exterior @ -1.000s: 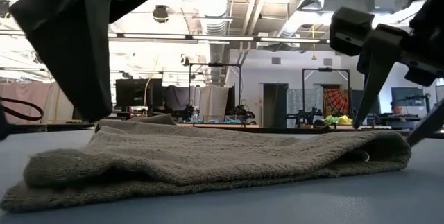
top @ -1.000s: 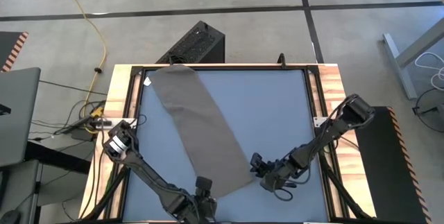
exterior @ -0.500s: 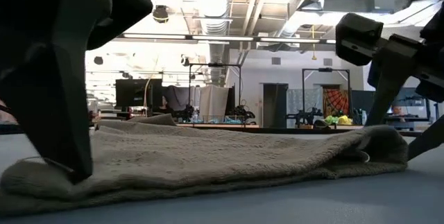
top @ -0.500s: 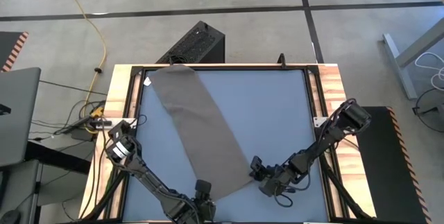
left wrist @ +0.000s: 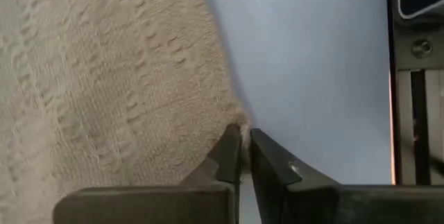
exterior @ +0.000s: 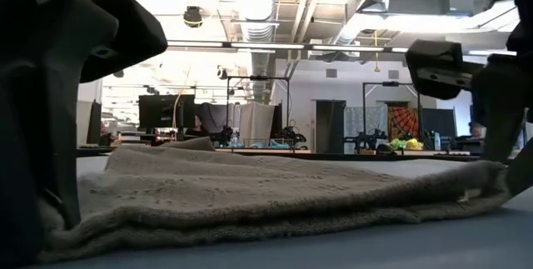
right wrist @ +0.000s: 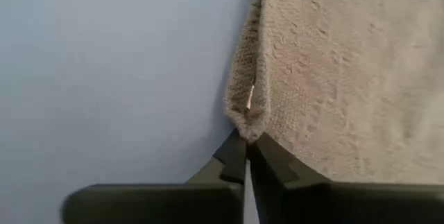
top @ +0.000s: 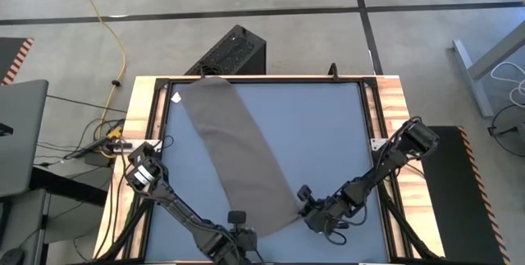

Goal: Roll towel into tight, uniform cylinder
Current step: Roll the gray towel

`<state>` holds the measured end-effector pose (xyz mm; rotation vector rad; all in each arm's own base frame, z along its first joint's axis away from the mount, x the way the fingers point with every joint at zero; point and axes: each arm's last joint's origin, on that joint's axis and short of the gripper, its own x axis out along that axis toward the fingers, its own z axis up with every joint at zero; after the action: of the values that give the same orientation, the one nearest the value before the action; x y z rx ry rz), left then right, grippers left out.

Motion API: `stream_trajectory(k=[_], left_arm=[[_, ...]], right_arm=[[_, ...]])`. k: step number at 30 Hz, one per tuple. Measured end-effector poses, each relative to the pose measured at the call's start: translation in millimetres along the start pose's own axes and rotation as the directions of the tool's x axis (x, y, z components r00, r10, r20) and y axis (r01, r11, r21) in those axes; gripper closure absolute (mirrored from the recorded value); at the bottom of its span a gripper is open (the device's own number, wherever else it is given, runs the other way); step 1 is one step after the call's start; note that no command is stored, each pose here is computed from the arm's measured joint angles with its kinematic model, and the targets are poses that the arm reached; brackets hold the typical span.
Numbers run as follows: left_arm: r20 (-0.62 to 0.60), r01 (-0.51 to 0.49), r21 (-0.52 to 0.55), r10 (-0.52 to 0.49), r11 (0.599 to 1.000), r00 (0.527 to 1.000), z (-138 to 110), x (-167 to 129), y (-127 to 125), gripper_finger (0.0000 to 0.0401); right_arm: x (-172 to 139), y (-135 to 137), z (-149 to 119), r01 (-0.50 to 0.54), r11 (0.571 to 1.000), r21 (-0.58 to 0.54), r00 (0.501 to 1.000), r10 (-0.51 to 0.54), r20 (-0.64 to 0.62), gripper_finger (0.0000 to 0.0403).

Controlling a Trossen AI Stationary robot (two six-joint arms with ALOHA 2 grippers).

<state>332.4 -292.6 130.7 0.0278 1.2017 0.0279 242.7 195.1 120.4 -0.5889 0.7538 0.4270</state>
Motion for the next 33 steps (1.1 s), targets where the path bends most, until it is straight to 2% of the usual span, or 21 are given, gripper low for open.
stream_trajectory(k=[2, 6, 13, 17, 21, 26, 29, 33], left_arm=[[0.028, 0.035, -0.02, -0.035, 0.999, 0.999, 3.5, -3.8, -2.2, 0.0397], [0.023, 0.116, -0.081, -0.114, 0.99, 0.993, 4.8, -12.2, -6.4, 0.0399], [0.117, 0.253, -0.181, -0.234, 0.95, 0.965, -0.2, -20.2, -27.0, 0.04], [0.24, 0.341, -0.245, -0.284, 0.908, 0.928, -8.8, -7.5, -32.4, 0.0401], [0.318, 0.425, -0.314, -0.328, 0.849, 0.89, -22.0, 1.4, -26.2, 0.0401], [0.436, 0.516, -0.38, -0.343, 0.767, 0.832, -43.7, -15.2, 1.6, 0.0401], [0.469, 0.57, -0.462, -0.358, 0.679, 0.807, -57.7, -22.4, 19.4, 0.0401], [0.443, 0.582, -0.581, -0.379, 0.569, 0.813, -71.2, -13.5, 36.9, 0.0401]], right_arm=[[0.8, -3.0, -0.1, -0.041, 0.997, 0.062, 0.999, 0.04, 0.006, 0.0389], [0.9, -12.0, 0.3, -0.13, 0.968, 0.216, 0.991, 0.127, 0.029, 0.0387], [-14.4, -35.3, 9.2, -0.367, 0.84, 0.4, 0.93, 0.329, 0.163, 0.0389], [-11.3, -42.9, 3.4, -0.365, 0.758, 0.541, 0.927, 0.348, 0.139, 0.039], [1.0, -42.8, -3.1, -0.336, 0.702, 0.628, 0.931, 0.348, 0.109, 0.039], [12.1, -40.5, -7.8, -0.309, 0.628, 0.714, 0.932, 0.351, 0.095, 0.039], [15.3, -42.6, -9.1, -0.295, 0.592, 0.75, 0.933, 0.348, 0.092, 0.039], [16.4, -47.3, -10.5, -0.278, 0.557, 0.783, 0.937, 0.338, 0.092, 0.039]])
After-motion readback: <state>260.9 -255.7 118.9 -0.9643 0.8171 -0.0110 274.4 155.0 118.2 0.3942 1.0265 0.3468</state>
